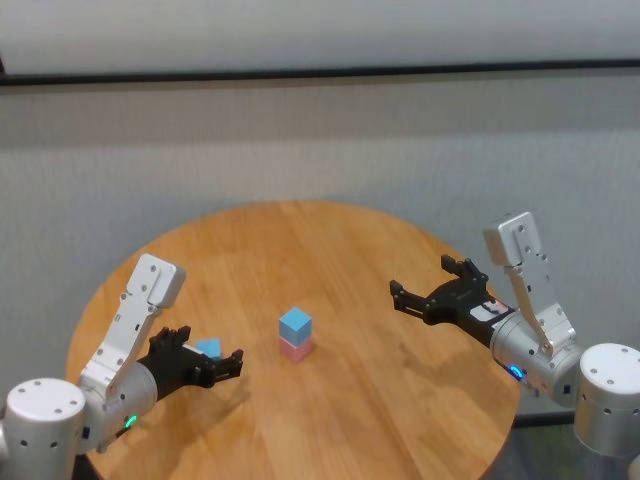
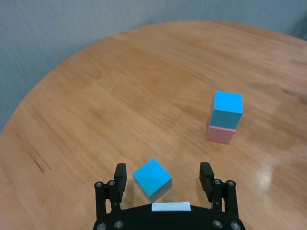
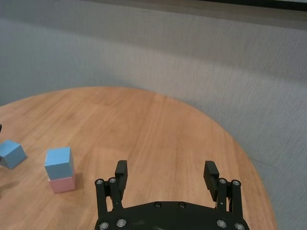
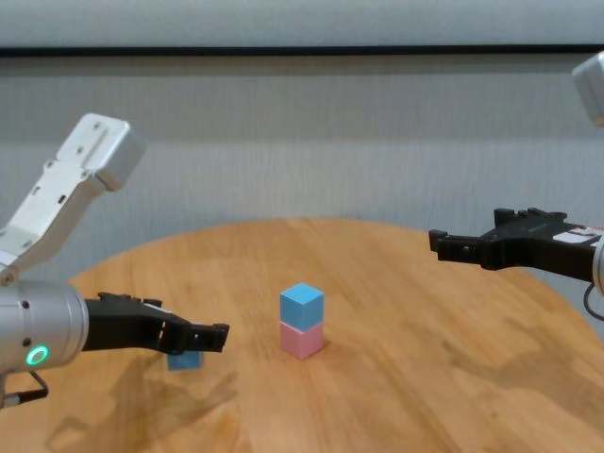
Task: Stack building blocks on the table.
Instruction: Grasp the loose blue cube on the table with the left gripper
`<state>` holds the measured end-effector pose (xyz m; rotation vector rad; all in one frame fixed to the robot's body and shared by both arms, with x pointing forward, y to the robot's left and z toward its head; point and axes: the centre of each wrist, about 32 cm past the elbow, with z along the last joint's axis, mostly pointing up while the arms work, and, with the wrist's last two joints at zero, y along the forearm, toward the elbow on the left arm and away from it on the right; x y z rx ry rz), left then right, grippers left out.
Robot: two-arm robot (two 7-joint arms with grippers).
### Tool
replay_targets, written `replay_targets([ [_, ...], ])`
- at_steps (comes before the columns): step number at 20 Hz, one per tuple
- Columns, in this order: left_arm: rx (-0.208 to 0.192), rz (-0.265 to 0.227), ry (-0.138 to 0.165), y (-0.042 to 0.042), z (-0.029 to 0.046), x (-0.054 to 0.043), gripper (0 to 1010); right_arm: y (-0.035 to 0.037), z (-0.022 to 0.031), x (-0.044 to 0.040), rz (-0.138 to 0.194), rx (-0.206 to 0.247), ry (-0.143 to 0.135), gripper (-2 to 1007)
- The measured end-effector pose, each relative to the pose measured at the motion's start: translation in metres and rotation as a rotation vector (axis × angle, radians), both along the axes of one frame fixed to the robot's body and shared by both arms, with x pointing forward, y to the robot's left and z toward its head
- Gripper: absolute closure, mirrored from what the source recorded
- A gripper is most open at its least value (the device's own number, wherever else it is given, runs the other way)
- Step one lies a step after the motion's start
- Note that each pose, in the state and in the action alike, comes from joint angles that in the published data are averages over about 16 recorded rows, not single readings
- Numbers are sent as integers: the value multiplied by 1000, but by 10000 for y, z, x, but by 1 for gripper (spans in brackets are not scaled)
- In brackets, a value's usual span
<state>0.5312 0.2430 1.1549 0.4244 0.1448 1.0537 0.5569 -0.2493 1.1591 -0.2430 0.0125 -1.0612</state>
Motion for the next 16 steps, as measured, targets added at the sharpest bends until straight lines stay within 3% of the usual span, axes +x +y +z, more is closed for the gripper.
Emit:
replay_targets([
  [16, 4, 15, 20, -21, -95, 64, 8, 0, 0, 0, 0, 0, 0, 5],
])
